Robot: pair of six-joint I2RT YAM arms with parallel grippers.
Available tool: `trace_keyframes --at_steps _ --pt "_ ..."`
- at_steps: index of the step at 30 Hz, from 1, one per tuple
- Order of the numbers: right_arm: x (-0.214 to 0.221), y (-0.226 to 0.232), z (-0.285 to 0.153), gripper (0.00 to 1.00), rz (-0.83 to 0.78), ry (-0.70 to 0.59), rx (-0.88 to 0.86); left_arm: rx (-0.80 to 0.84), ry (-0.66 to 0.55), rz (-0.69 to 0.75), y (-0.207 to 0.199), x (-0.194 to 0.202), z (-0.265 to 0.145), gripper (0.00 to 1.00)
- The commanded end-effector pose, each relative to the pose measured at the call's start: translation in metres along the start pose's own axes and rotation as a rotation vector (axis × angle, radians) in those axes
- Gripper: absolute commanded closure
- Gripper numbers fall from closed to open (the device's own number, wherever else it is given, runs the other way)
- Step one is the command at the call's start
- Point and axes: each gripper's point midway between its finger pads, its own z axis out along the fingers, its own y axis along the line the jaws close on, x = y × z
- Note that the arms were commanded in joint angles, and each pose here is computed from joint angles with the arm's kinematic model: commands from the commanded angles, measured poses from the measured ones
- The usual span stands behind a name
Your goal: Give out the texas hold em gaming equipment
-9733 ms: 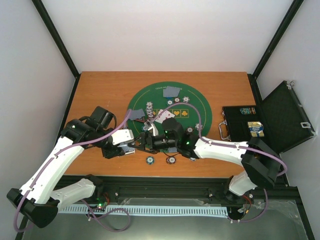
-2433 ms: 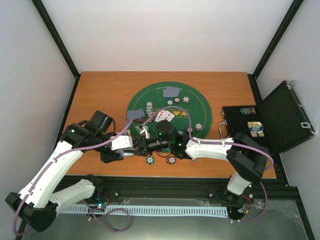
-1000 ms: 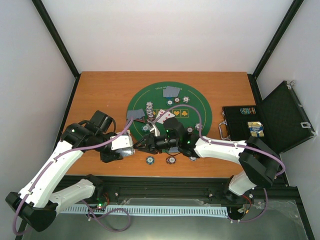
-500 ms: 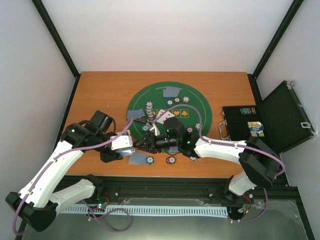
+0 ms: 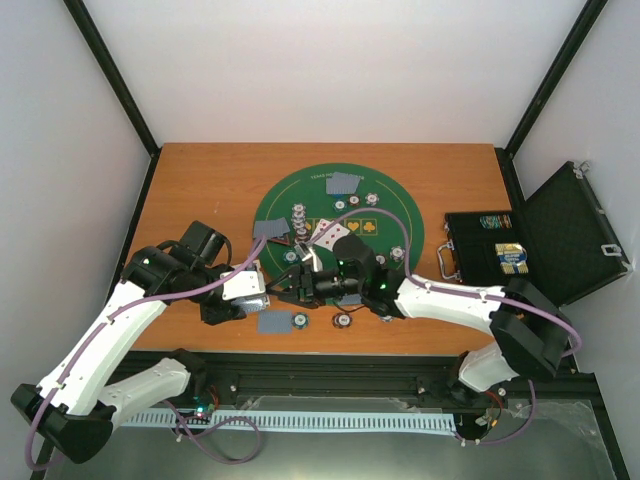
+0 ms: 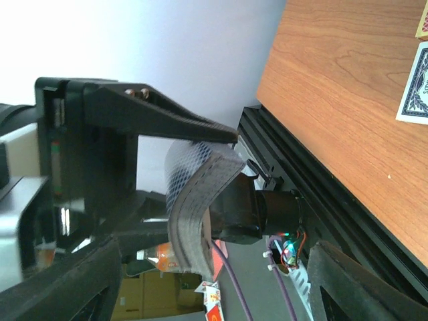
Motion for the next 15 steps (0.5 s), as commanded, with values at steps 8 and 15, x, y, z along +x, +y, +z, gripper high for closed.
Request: trace_keyframes --at_steps 8,15 --pt "0.003 0.015 -0.003 0.19 -0.041 -0.007 -0.043 -0.004 -0.03 0.006 -0.001 -0.006 -0.007 0.47" --pt "0.011 0.023 0.031 0.2 -0.044 0.057 -0.087 -0.001 -0.038 0.005 -0.002 -0.008 -0.01 0.48"
